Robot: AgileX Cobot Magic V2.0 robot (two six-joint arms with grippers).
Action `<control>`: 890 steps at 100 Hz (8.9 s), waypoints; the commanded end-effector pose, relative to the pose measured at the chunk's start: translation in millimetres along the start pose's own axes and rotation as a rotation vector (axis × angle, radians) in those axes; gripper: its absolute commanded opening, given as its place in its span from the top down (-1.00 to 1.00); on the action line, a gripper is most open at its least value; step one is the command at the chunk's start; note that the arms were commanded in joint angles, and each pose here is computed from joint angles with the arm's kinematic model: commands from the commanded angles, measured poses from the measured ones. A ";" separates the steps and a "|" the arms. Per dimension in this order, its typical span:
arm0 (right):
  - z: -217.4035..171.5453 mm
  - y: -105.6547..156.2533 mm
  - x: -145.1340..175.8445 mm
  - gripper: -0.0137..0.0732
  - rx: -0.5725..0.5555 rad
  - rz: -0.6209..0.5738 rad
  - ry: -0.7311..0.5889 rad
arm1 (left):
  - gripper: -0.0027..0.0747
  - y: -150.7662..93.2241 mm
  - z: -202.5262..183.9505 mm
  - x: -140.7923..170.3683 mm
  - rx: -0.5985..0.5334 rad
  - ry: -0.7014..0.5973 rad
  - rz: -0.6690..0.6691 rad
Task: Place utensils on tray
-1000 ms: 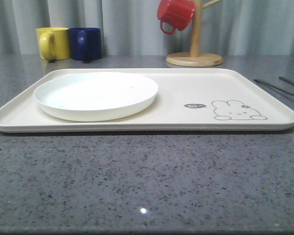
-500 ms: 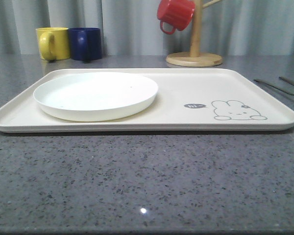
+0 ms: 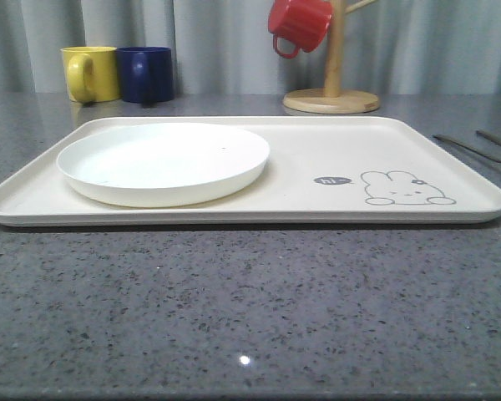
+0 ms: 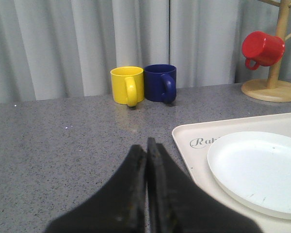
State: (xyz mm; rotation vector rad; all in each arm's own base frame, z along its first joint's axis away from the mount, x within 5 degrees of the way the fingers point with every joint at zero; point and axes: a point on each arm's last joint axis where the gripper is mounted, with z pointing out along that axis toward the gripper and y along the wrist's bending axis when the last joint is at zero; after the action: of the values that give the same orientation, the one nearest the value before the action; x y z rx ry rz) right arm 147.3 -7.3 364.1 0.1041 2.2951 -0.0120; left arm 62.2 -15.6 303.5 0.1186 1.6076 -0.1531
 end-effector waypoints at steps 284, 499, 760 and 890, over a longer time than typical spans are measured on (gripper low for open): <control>128.0 152.8 -80.8 0.81 -0.280 0.042 0.142 | 0.98 2.0 -1.1 -12.8 -0.025 -0.072 -0.018; 155.4 23.6 -104.1 -0.17 -0.003 0.040 0.261 | 0.98 2.0 -1.1 -12.8 -0.025 -0.072 -0.018; 193.7 181.4 -51.3 0.79 -0.219 -0.028 0.385 | 0.98 2.0 -1.1 -12.8 -0.025 -0.072 -0.018; 150.0 -33.9 -102.3 0.02 0.069 0.001 0.296 | 0.98 2.0 -1.1 -12.8 -0.025 -0.072 -0.018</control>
State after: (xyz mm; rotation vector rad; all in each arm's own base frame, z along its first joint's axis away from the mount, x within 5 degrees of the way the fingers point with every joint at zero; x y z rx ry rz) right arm 325.4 -46.1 324.8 0.1632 2.6613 -0.0848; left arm 62.2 -15.7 303.2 0.1194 1.6097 -0.1549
